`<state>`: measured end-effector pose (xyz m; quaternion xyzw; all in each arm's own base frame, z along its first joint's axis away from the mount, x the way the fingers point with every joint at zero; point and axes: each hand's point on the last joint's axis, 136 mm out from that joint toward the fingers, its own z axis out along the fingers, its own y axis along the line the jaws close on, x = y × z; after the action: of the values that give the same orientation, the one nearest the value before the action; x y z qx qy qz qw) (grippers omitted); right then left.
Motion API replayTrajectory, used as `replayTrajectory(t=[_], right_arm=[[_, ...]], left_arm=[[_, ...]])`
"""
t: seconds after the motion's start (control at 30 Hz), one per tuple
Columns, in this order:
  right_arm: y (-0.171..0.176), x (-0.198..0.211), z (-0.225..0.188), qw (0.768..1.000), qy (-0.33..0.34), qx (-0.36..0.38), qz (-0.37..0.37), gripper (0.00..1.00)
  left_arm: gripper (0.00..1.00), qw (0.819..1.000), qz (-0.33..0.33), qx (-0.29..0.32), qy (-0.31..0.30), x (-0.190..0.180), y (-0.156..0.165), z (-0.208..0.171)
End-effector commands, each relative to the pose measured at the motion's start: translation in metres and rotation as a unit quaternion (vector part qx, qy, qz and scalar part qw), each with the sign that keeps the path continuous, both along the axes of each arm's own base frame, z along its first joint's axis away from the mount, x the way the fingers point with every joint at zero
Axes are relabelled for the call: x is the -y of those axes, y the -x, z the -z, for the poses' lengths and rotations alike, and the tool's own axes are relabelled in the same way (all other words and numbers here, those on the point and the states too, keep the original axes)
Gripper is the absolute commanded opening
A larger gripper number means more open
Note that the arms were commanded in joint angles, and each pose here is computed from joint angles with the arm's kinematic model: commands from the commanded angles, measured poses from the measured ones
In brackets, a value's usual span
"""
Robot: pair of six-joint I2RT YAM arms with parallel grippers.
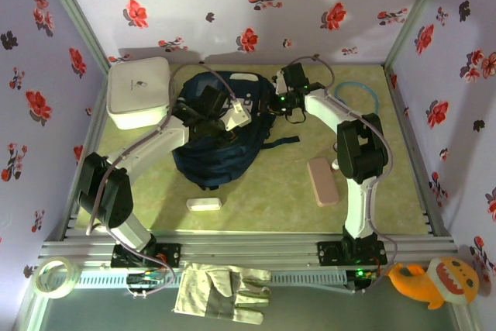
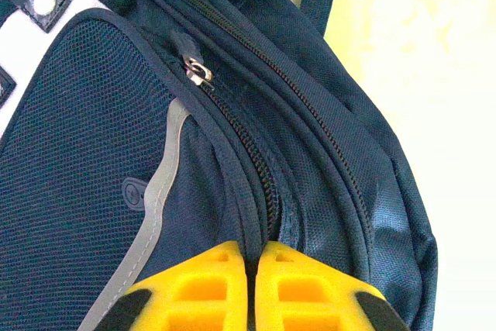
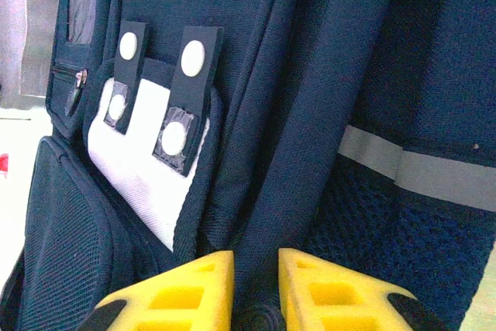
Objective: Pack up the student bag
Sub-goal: Unzip the student bag at the top-center of the table.
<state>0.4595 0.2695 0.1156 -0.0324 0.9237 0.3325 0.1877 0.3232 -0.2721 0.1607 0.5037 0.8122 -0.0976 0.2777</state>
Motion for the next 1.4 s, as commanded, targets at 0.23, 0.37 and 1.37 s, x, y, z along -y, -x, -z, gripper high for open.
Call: replayTrajectory(t=[0.23,0.37,1.37], right_arm=[[0.009,0.012,-0.019,1.000,0.021,0.017,0.003,0.14],[0.013,0.008,-0.023,1.000,0.007,0.027,-0.009,0.02],[0.130,-0.007,-0.065,0.982,-0.116,0.111,-0.100,0.00]], left_arm=[[0.07,0.999,-0.001,0.012,0.038,0.008,-0.002,-0.025],[0.07,0.999,-0.004,0.011,0.039,0.009,-0.004,-0.023],[0.07,0.993,-0.076,-0.010,0.085,0.041,-0.049,-0.007]])
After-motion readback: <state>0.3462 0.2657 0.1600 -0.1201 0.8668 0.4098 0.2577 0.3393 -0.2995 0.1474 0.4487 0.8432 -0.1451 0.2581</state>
